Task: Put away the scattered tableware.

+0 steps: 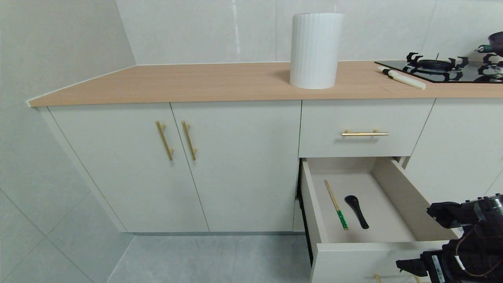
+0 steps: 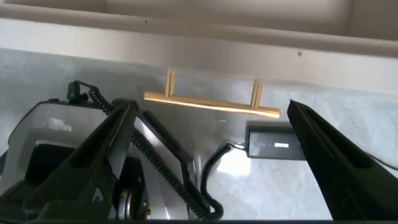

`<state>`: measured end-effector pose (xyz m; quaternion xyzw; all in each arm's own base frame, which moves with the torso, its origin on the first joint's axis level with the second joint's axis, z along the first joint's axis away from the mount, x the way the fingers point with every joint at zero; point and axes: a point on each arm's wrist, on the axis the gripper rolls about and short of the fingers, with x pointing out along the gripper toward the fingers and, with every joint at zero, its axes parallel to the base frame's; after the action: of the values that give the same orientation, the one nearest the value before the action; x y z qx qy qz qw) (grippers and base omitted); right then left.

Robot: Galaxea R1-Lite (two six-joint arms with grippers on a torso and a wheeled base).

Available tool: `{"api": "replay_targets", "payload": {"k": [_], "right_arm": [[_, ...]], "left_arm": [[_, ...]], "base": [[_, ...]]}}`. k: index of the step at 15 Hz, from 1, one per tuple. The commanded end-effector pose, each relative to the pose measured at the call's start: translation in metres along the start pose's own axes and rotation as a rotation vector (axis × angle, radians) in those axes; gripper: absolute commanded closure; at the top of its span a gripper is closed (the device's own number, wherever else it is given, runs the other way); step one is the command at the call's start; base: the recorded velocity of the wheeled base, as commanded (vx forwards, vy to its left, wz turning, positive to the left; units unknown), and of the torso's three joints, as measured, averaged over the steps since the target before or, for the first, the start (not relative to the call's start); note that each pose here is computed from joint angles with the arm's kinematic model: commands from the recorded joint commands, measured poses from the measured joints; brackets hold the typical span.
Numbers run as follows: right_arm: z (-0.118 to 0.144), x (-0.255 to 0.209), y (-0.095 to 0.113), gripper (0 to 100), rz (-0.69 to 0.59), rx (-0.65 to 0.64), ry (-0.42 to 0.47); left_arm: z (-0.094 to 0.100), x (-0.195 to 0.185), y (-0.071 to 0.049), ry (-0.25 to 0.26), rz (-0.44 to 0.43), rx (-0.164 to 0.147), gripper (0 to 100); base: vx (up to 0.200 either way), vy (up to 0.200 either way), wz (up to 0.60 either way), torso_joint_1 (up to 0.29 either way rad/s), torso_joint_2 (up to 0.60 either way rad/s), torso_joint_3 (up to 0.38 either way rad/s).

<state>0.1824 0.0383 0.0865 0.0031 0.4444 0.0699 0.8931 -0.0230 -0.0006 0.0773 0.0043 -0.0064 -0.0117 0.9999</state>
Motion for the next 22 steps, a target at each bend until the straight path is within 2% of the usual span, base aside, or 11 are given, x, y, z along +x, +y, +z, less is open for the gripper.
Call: {"api": "replay_targets", "payload": {"k": [1, 4, 12, 15, 22], "right_arm": [[0.003, 0.01, 0.0, 0, -0.001, 0.001, 0.016], [0.013, 0.023, 0.001, 0, -0.012, -0.001, -0.014], [0.045, 0.06, 0.002, 0, -0.017, 0.007, -0.024], [0.075, 0.078, 0.0, 0, -0.023, 0.019, -0.077], [0.126, 0.126, -0.012, 0, -0.047, 0.004, -0.154]], "left_arm": [[0.0, 0.0, 0.0, -0.001, 0.0, 0.001, 0], [0.0, 0.0, 0.0, -0.001, 0.0, -0.001, 0], [0.0, 0.0, 0.0, -0.001, 0.0, 0.001, 0], [0.0, 0.0, 0.0, -0.001, 0.0, -0.001, 0], [0.0, 0.0, 0.0, -0.001, 0.0, 0.001, 0]], "base": [[0.0, 0.0, 0.0, 0.0, 0.0, 0.0], [0.0, 0.0, 0.0, 0.0, 0.0, 0.0], [0.0, 0.0, 0.0, 0.0, 0.0, 0.0], [0.0, 0.0, 0.0, 0.0, 0.0, 0.0], [0.0, 0.0, 0.0, 0.0, 0.0, 0.0]]}}
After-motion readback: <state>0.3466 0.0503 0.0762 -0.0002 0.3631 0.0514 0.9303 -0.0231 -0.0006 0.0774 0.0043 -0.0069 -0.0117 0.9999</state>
